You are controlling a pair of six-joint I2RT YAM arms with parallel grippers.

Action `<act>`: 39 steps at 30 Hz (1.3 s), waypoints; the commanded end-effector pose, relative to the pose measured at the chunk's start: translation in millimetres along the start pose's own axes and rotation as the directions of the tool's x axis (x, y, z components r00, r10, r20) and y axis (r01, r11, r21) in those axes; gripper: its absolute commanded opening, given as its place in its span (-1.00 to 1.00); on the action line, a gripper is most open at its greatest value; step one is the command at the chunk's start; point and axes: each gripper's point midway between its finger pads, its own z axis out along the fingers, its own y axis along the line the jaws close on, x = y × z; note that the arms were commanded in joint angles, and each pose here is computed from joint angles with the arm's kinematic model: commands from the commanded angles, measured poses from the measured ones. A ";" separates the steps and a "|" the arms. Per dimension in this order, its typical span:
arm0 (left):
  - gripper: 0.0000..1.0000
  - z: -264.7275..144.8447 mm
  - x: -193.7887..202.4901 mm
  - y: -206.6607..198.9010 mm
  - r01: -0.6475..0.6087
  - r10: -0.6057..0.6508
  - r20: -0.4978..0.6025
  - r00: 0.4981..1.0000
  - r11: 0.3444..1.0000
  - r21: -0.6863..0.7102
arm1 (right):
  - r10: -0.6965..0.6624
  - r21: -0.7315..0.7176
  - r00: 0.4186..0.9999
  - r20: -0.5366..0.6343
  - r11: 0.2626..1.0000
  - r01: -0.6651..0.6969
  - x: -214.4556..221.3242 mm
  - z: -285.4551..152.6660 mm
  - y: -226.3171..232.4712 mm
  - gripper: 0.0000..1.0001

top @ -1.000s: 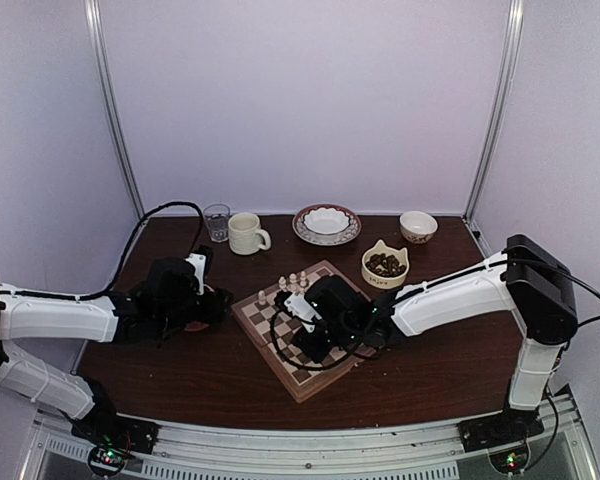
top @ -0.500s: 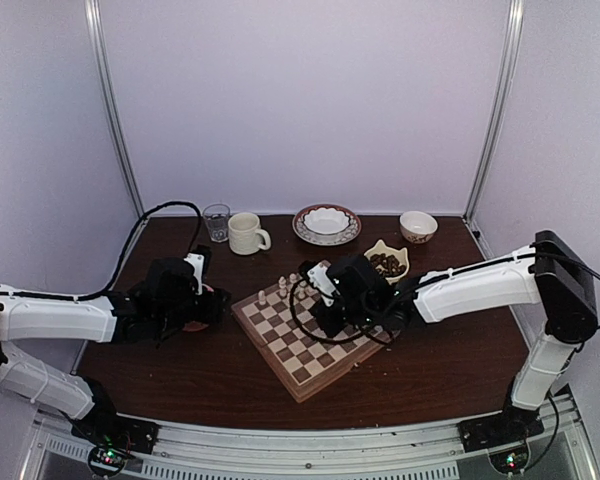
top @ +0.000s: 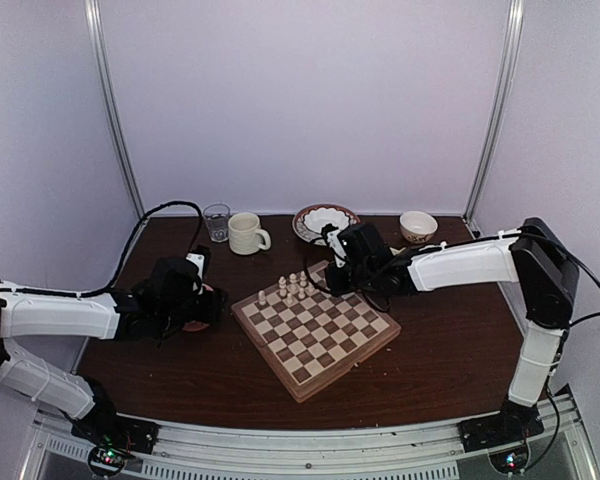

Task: Set up the chess pieces on the board
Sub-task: Pick up the pawn from the chessboard, then place the pawn at b2.

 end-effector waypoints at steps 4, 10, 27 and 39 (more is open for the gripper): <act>0.26 1.9 -12.1 1.8 0.019 -0.018 0.020 1.000 0.999 -0.035 | 0.002 0.007 1.000 -0.028 1.000 -0.002 1.6 34.9 -3.5 -0.91; 0.27 0.2 -14.2 2.8 0.021 -0.020 0.026 0.999 0.999 -0.038 | -0.007 -0.007 0.999 -0.051 1.000 0.007 4.2 49.1 -1.2 -0.91; 0.27 -2.0 -15.2 3.1 0.017 -0.017 0.021 1.000 0.999 -0.039 | -0.020 0.012 0.996 -0.090 1.000 0.021 12.1 55.8 -5.1 -0.89; 0.27 -2.4 -15.8 3.4 0.018 -0.017 0.020 1.000 0.999 -0.040 | -0.029 0.024 0.993 -0.111 0.999 0.032 16.8 60.9 -6.8 -0.82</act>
